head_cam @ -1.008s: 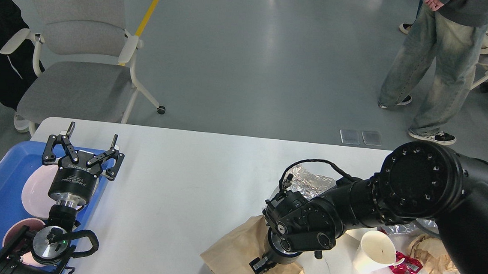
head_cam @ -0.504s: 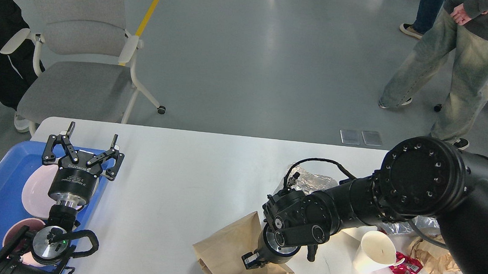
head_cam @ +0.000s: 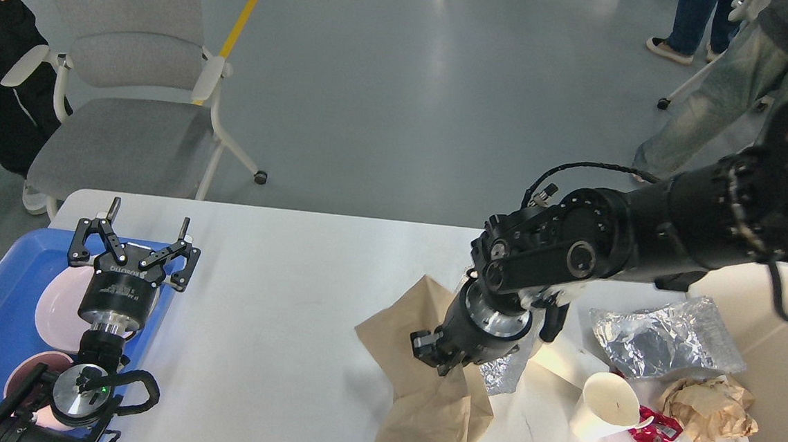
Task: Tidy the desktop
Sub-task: 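Carry the brown paper bag into the white bin and release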
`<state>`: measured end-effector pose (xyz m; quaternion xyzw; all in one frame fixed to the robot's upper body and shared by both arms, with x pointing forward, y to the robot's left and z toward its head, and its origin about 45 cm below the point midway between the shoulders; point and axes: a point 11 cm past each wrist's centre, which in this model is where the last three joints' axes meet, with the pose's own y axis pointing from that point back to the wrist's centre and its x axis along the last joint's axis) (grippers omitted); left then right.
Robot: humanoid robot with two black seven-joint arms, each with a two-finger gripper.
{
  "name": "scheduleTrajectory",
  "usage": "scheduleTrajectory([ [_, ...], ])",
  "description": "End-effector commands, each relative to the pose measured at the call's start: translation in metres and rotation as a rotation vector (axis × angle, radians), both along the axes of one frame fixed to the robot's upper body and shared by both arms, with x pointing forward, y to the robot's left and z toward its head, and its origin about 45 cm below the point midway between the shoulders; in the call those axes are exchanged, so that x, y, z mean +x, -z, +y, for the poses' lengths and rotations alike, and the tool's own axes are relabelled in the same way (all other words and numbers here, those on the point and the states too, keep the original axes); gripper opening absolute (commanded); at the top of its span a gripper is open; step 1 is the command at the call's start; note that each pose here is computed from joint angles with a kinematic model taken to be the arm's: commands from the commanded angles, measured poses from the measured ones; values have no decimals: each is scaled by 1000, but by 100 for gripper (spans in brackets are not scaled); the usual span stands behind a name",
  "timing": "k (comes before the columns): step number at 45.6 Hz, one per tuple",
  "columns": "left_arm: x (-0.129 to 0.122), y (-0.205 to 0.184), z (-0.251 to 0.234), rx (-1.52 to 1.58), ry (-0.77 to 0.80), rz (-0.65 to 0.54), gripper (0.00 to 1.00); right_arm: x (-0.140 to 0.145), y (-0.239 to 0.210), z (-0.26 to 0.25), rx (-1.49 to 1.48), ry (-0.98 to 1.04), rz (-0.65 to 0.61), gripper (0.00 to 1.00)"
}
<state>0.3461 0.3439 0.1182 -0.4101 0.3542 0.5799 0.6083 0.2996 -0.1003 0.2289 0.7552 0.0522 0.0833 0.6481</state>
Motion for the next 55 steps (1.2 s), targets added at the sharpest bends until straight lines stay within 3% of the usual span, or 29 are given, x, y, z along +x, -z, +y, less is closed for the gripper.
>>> scheduleTrajectory([
  [1, 0, 0, 0, 0, 0, 0, 96, 4, -74, -16, 13, 28, -2, 0],
  [12, 0, 0, 1, 2, -1, 1, 96, 20, -169, -56, -37, 203, -75, 0],
  [23, 0, 0, 1, 2, -1, 1, 96, 39, -190, -122, -27, 399, -179, 0],
  [29, 0, 0, 1, 2, -1, 1, 96, 54, -206, -195, -91, 578, -277, 0],
  [36, 0, 0, 1, 2, -1, 2, 96, 63, -188, -311, -118, 823, -336, 0],
  [45, 0, 0, 1, 0, -2, 2, 96, 52, -149, -439, -175, 1033, -435, 0],
  [55, 0, 0, 1, 2, -1, 2, 96, 4, -58, -542, -346, 1213, -619, 0],
])
